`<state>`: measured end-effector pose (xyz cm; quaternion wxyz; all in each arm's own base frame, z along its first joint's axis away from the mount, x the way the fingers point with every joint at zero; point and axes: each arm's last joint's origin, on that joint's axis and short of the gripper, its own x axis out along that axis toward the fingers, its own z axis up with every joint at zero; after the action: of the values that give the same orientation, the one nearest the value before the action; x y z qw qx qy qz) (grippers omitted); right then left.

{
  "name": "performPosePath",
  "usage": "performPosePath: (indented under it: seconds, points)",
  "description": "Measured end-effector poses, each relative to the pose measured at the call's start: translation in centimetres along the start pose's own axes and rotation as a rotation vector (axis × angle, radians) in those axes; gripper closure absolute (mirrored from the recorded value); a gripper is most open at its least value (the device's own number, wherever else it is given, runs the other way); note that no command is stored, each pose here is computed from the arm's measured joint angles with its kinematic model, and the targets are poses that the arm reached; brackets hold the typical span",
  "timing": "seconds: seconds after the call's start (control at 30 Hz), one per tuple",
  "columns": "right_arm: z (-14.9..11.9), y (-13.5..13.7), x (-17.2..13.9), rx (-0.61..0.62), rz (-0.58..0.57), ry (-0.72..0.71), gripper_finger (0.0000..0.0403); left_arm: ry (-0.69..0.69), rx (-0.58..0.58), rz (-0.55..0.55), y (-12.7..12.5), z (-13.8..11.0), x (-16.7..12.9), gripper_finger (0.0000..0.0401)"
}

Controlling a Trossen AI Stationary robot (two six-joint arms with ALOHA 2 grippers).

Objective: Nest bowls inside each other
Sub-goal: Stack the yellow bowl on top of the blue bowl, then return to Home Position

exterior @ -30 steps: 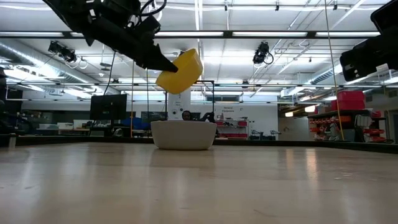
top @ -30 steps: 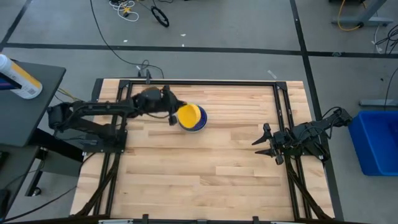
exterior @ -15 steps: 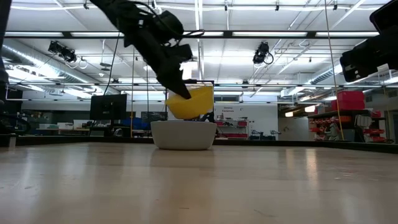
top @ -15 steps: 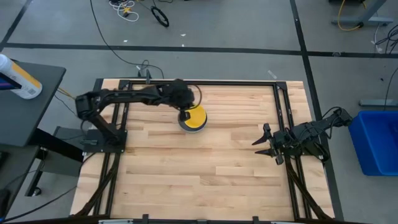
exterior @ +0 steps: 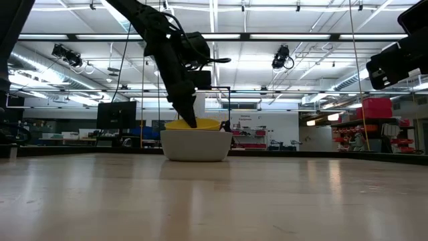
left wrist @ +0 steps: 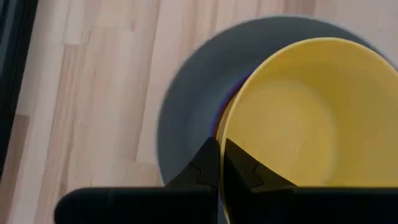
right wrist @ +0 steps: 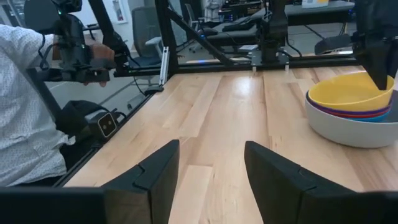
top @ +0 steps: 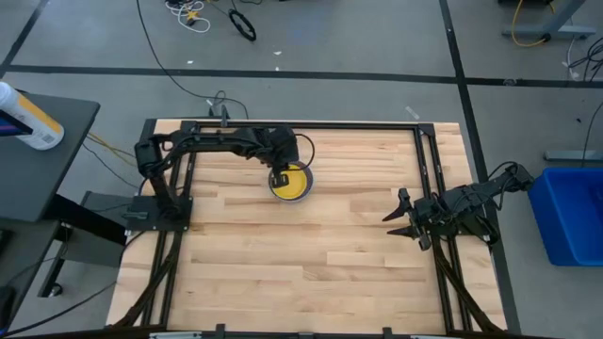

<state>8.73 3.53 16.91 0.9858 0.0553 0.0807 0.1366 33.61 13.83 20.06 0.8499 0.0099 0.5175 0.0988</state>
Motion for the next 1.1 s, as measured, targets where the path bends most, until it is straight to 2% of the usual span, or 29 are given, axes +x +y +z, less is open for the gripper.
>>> performPosePath:
  seconds: [0.23, 0.6, 0.77, 1.0, 1.1]
  points:
    - [0.0, 0.0, 0.0, 0.006, -0.001, 0.0, 0.0217, 0.02, -0.008, -0.006, -0.1, -0.2, 0.0, 0.0386]
    - [0.0, 0.0, 0.0, 0.026, -0.004, -0.001, 0.0208, -0.008, 0.006, 0.003, 0.0, 0.1, 0.0, 0.0212]
    - [0.0, 0.0, 0.0, 0.026, -0.004, -0.001, 0.0213, -0.038, 0.021, 0.023, 0.3, 1.1, -0.7, 0.0158]
    - [0.0, 0.0, 0.0, 0.021, -0.004, -0.001, 0.0216, -0.161, 0.044, -0.012, 0.6, 3.4, -3.3, 0.013]
    - [0.0, 0.0, 0.0, 0.007, -0.004, -0.001, 0.0213, -0.203, 0.052, -0.056, 0.2, 3.3, -5.3, 0.0129]
